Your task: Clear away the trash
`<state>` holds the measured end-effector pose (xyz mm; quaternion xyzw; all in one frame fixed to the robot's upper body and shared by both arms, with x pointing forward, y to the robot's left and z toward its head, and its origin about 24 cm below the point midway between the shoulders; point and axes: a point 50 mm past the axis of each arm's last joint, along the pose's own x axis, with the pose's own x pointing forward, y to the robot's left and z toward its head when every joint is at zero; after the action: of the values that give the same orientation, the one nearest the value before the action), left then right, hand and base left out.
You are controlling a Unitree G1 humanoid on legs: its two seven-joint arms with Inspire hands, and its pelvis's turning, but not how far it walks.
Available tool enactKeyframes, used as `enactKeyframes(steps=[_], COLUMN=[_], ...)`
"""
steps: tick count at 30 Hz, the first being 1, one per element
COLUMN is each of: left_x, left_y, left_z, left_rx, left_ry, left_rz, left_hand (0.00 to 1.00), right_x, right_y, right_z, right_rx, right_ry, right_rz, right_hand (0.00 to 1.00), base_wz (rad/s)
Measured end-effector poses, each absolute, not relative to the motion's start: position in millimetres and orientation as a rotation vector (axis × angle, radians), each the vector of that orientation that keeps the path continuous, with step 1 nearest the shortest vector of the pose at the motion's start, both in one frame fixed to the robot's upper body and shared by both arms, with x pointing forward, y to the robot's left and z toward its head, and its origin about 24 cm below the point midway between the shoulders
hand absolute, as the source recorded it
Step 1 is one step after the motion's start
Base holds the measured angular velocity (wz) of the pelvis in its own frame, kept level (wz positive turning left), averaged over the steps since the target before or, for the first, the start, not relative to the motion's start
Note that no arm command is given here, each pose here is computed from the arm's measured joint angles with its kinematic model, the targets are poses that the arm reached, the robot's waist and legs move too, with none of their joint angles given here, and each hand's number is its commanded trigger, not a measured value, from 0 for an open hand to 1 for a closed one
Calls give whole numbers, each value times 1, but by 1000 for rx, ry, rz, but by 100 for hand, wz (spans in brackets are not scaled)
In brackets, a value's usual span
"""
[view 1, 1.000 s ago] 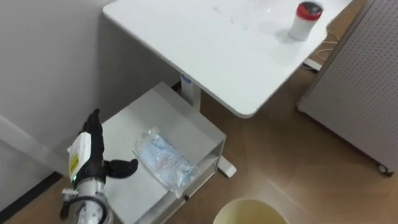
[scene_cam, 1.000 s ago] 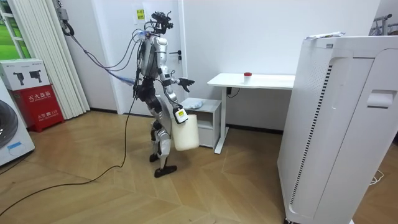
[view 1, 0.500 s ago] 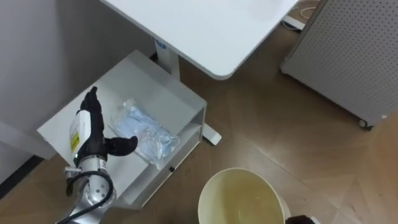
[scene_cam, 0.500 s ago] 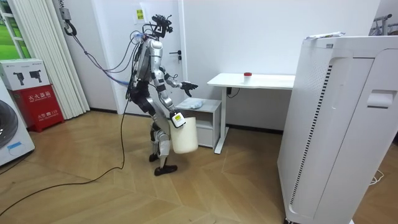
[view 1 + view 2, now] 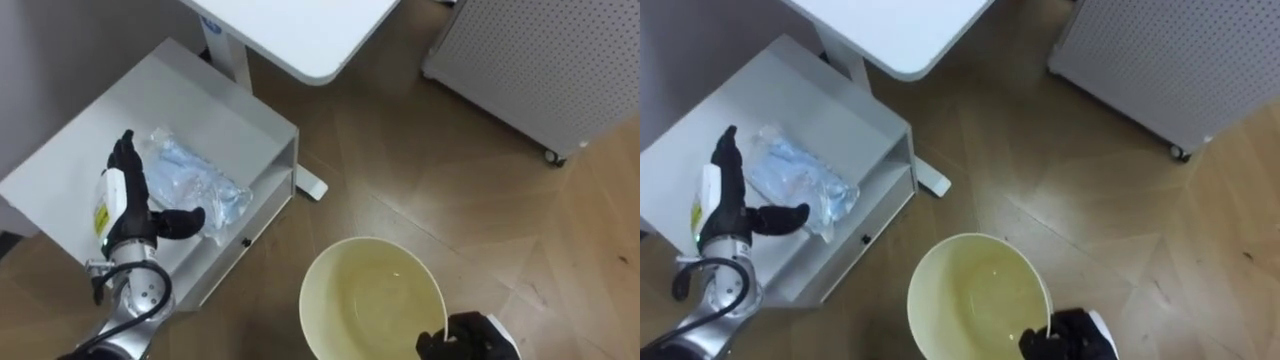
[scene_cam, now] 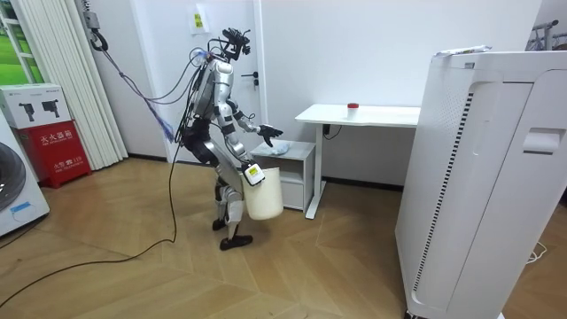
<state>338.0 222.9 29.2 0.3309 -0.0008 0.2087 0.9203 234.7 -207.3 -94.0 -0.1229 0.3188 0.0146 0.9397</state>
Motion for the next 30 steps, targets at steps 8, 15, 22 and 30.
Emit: enactKeyframes(steps=[8,15,22,30], left_x=[335,330,328,327], left_y=[221,222,224,231], left_z=[18,7,3,1], left_rx=[680,739,782,888], left_ry=[57,106,145,179], left_rz=[383,354,328,282], left_hand=[0,0,0,100], right_x=[235,237,239,240], right_y=[-202,-192,-192,-190], right_z=[-95,-92,-90,-88], right_rx=[-208,-201,-206,-203], right_ry=[649,625,612,601], right_rz=[37,76,59,59], right_hand=[100,100,100,100], base_wz=[0,1,0,0])
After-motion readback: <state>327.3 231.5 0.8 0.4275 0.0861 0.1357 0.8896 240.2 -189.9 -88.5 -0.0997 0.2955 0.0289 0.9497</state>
